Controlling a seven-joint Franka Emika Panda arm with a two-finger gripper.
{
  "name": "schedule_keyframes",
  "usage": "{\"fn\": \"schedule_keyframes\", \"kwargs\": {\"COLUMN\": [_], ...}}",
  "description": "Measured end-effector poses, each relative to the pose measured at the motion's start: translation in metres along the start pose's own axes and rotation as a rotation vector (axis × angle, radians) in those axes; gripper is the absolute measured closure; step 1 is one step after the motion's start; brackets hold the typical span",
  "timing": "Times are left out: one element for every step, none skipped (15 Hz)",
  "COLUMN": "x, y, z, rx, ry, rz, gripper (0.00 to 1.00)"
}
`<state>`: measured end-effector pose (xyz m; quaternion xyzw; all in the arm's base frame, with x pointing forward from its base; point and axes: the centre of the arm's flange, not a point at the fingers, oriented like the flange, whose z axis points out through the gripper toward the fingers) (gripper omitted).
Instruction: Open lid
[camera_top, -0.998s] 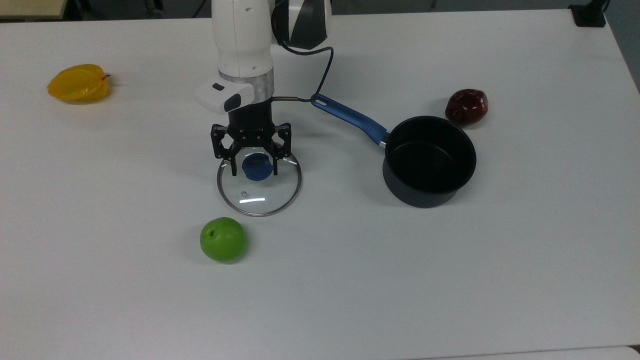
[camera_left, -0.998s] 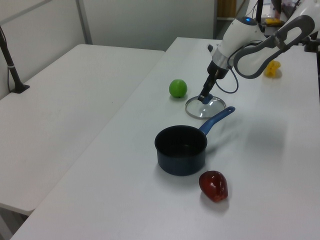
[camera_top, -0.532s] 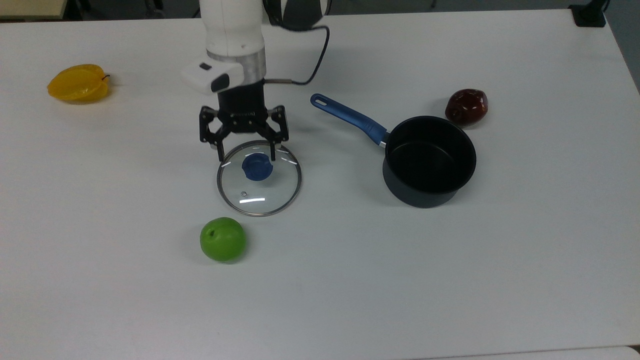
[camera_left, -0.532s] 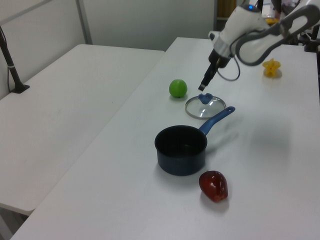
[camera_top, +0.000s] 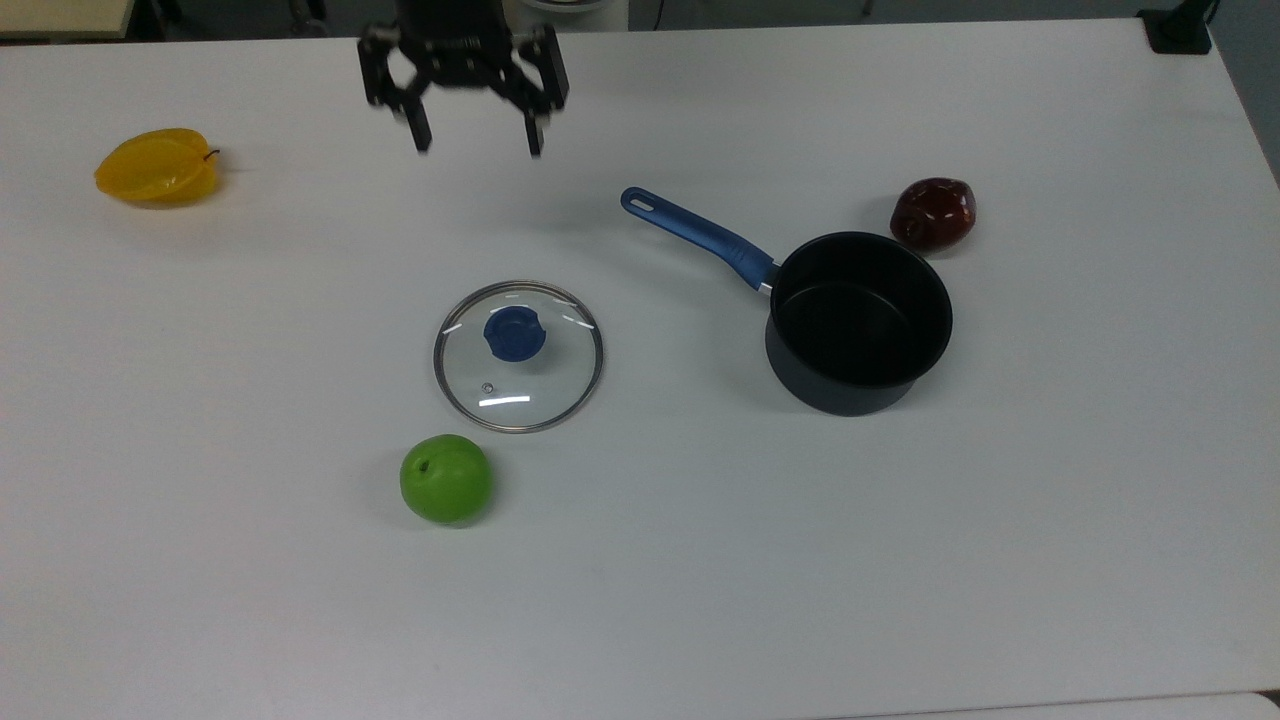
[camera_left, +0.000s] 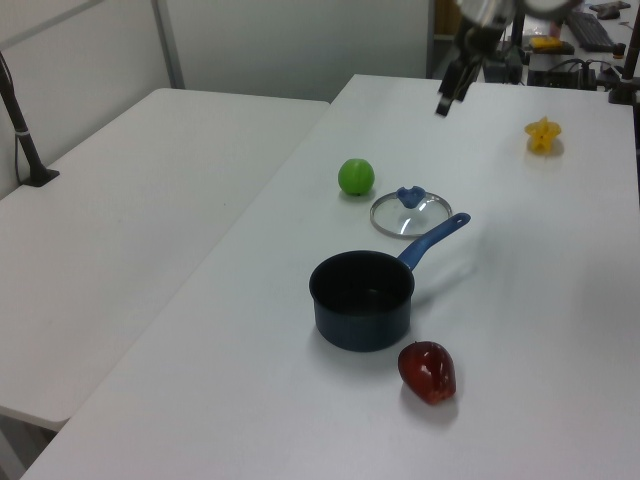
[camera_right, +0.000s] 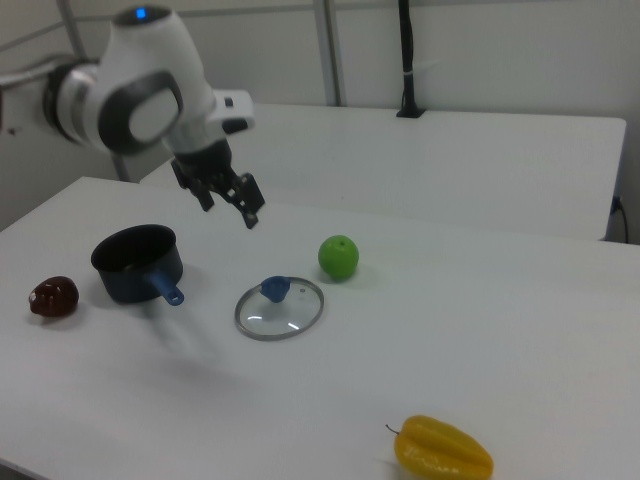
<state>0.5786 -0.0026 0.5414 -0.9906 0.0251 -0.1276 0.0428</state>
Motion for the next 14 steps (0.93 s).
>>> {"fn": "schedule_keyframes", "kwargs": {"x": [-0.004,-0.008,-0.012,-0.014,-0.017,-0.019,-0.021,-0.022,-0.021,-0.02,-0.018,-0.016,-0.013,-0.01], "y": [0.004,0.007,0.011,0.015,0.019,0.022,0.023,0.022,0.022,0.022,0.023,0.025,0.027,0.029], "z": [-0.02,-0.036,-0.049,-0.057,-0.062,-0.063,-0.06,-0.055,-0.049,-0.044,-0.039,-0.036,-0.036,-0.037], "rx": [-0.011,-0.027,-0.036,-0.039,-0.04,-0.041,-0.042,-0.044,-0.048,-0.052,-0.056,-0.059,-0.061,-0.062], "ry": [-0.049,-0.096,-0.132,-0.154,-0.172,-0.191,-0.21,-0.227,-0.24,-0.249,-0.256,-0.259,-0.256,-0.251], "rz": [0.016,0.026,0.037,0.051,0.061,0.066,0.068,0.068,0.067,0.068,0.07,0.073,0.078,0.084], "gripper": [0.0,0.0,0.0,0.0,0.0,0.0,0.0,0.0,0.0,0.0,0.0,0.0,0.0,0.0]}}
